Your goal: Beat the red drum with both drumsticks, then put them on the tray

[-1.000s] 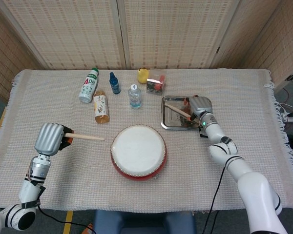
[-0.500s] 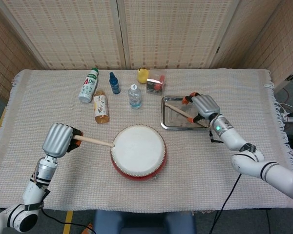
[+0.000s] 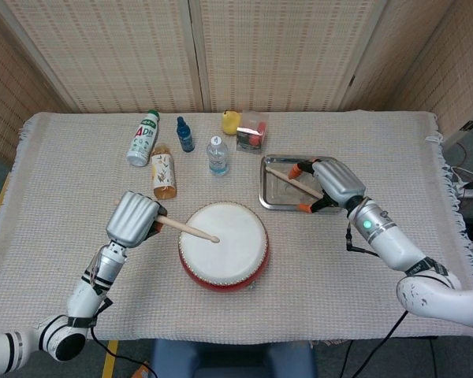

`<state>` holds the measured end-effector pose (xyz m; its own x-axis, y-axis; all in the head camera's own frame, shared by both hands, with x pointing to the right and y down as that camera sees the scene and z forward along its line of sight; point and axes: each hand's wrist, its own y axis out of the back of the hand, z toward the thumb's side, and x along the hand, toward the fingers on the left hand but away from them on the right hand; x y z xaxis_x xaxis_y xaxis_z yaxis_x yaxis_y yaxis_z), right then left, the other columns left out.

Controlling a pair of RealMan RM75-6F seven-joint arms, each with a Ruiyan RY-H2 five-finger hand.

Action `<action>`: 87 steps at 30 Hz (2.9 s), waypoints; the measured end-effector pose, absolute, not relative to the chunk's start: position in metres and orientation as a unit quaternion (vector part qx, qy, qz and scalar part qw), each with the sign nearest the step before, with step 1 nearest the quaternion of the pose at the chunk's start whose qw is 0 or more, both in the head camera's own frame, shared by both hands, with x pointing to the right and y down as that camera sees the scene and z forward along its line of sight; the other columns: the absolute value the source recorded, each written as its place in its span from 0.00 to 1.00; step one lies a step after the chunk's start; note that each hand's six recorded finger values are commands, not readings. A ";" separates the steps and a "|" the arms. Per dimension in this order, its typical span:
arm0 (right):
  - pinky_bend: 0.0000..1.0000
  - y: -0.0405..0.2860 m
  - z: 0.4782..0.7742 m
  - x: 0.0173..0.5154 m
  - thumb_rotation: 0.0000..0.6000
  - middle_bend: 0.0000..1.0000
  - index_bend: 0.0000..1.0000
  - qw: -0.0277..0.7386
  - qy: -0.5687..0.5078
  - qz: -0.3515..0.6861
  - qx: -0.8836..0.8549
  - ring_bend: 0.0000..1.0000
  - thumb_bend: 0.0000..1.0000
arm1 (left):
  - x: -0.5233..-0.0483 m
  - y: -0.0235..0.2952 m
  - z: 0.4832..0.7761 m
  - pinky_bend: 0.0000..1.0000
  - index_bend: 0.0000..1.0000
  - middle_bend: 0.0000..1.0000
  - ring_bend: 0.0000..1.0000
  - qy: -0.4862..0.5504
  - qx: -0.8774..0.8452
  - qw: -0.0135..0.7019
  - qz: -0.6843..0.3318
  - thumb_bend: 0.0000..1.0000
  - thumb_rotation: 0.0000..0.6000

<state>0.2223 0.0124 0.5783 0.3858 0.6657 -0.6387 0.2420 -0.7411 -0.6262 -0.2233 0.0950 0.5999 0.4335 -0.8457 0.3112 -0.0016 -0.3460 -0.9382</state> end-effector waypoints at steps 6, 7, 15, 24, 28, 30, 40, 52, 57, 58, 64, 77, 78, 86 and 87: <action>0.36 0.026 0.575 0.188 1.00 0.30 0.40 0.210 -0.259 0.474 -0.815 0.29 0.08 | -0.205 0.092 0.607 1.00 1.00 1.00 1.00 0.283 -0.687 0.491 -0.455 0.53 1.00; 0.36 0.029 0.576 0.183 1.00 0.30 0.41 0.206 -0.256 0.475 -0.816 0.29 0.07 | -0.202 0.092 0.608 1.00 1.00 1.00 1.00 0.280 -0.685 0.492 -0.460 0.52 1.00; 0.36 0.050 0.585 0.137 1.00 0.30 0.42 0.159 -0.245 0.489 -0.822 0.29 0.06 | -0.186 0.090 0.618 1.00 0.99 1.00 1.00 0.267 -0.675 0.483 -0.489 0.50 1.00; 0.36 0.068 0.596 0.101 1.00 0.30 0.42 0.153 -0.233 0.488 -0.827 0.28 0.05 | -0.171 0.087 0.617 1.00 0.99 1.00 1.00 0.272 -0.666 0.480 -0.503 0.50 1.00; 0.36 0.069 0.600 0.088 1.00 0.30 0.42 0.152 -0.244 0.484 -0.826 0.28 0.05 | -0.160 0.087 0.614 1.00 0.99 1.00 1.00 0.277 -0.662 0.478 -0.507 0.50 1.00; 0.36 0.068 0.600 0.082 1.00 0.30 0.42 0.154 -0.247 0.482 -0.826 0.28 0.05 | -0.157 0.087 0.614 1.00 0.99 1.00 1.00 0.277 -0.661 0.477 -0.509 0.50 1.00; 0.36 0.069 0.605 0.062 1.00 0.32 0.50 0.159 -0.261 0.475 -0.826 0.30 0.06 | -0.146 0.088 0.618 1.00 0.98 1.00 1.00 0.277 -0.661 0.465 -0.519 0.50 1.00; 0.38 0.071 0.616 0.050 1.00 0.37 0.67 0.166 -0.273 0.478 -0.819 0.34 0.32 | -0.135 0.089 0.617 1.00 0.98 1.00 1.00 0.270 -0.655 0.480 -0.518 0.50 1.00; 0.40 0.069 0.614 0.046 1.00 0.40 0.69 0.164 -0.282 0.470 -0.820 0.37 0.33 | -0.132 0.090 0.619 1.00 0.98 1.00 1.00 0.264 -0.651 0.487 -0.519 0.50 1.00; 0.40 0.069 0.614 0.047 1.00 0.40 0.70 0.164 -0.283 0.469 -0.820 0.38 0.34 | -0.131 0.091 0.620 1.00 0.98 1.00 1.00 0.263 -0.650 0.489 -0.520 0.50 1.00; 0.46 0.068 0.615 0.045 1.00 0.46 0.74 0.165 -0.292 0.464 -0.820 0.43 0.39 | -0.129 0.091 0.621 1.00 0.97 1.00 1.00 0.262 -0.646 0.493 -0.520 0.50 1.00; 0.66 0.068 0.618 0.045 1.00 0.56 0.81 0.163 -0.306 0.456 -0.819 0.59 0.65 | -0.130 0.090 0.620 1.00 0.84 1.00 1.00 0.264 -0.643 0.497 -0.520 0.49 1.00; 0.67 0.068 0.618 0.044 1.00 0.57 0.81 0.163 -0.307 0.455 -0.820 0.61 0.67 | -0.130 0.090 0.620 1.00 0.83 1.00 1.00 0.263 -0.643 0.497 -0.520 0.49 1.00; 0.75 0.068 0.621 0.046 1.00 0.60 0.85 0.150 -0.319 0.443 -0.824 0.67 0.73 | -0.129 0.091 0.617 1.00 0.72 1.00 1.00 0.265 -0.644 0.495 -0.519 0.47 1.00; 0.76 0.068 0.621 0.047 1.00 0.61 0.86 0.148 -0.320 0.442 -0.825 0.68 0.73 | -0.128 0.092 0.617 1.00 0.72 1.00 1.00 0.264 -0.645 0.495 -0.519 0.47 1.00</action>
<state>0.0466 0.0681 0.6211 0.4053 0.6587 -0.6339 0.3968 -0.7515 -0.5271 -0.1284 0.0916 0.6168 0.3216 -0.8545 0.4079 0.1737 -0.3702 -0.9126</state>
